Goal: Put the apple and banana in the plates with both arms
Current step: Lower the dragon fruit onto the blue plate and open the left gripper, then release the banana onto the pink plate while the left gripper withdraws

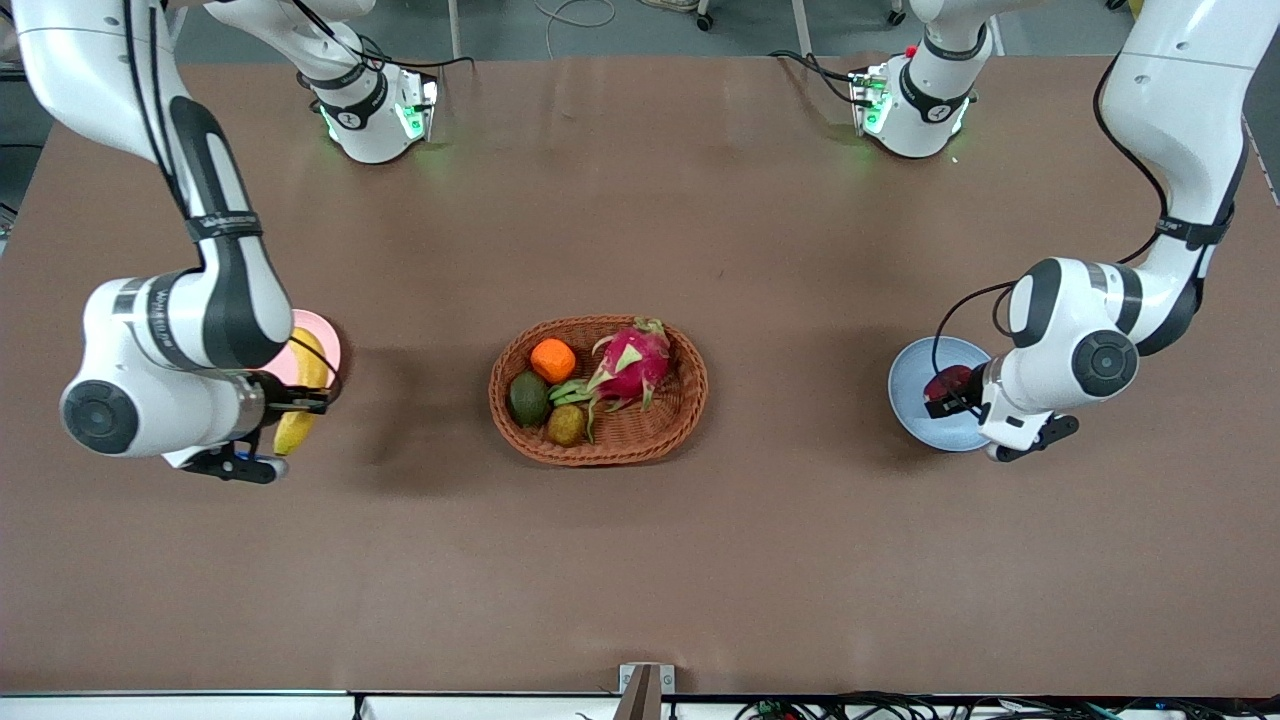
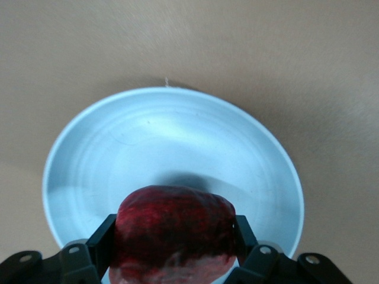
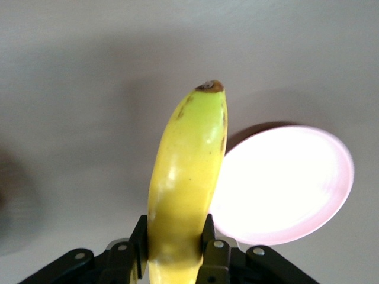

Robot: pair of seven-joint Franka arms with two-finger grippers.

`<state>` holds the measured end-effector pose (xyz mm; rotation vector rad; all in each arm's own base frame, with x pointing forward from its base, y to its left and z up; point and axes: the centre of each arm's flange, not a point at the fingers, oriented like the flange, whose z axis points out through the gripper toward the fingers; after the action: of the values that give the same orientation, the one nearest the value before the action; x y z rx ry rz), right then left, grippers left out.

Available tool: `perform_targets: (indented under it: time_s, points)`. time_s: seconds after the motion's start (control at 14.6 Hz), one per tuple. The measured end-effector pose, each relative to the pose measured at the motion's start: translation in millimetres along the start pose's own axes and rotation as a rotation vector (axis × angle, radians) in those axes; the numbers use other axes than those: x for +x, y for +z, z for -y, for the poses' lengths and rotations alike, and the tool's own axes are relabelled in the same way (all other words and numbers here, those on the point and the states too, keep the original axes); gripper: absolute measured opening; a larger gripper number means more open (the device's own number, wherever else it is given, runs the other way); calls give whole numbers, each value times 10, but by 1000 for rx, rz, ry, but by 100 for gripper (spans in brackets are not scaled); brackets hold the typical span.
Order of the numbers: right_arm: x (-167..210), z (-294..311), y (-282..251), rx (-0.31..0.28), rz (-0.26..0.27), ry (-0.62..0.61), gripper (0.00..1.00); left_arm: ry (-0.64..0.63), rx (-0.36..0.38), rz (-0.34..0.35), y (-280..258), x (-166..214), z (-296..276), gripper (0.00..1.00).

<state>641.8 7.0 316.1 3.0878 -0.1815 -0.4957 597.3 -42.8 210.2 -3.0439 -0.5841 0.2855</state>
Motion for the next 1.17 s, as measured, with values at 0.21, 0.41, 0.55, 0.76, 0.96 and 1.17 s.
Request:
perform_targets:
  time_s: [0.21, 0.41, 0.55, 0.76, 0.96, 1.17]
  points:
    - [-156, -666, 265, 16, -63, -64, 38, 13, -5, -10, -55, 11, -29, 89]
    - [-389, -856, 544, 25, -43, -67, 38, 23, -20, -69, -422, 50, -79, 100]
    - [-505, -799, 711, 23, -74, -76, 38, 31, -13, -111, -984, 16, -136, 100]
    - [-640, -766, 942, 20, -95, -83, 38, 36, 17, -152, -2080, -173, -207, 100]
    - [-717, -773, 1096, 20, -74, -82, 38, 61, 33, -171, -3020, -421, -231, 100]
    - [-779, -783, 1272, 19, -95, -80, 38, 156, 39, -213, -3651, -663, -154, 100]
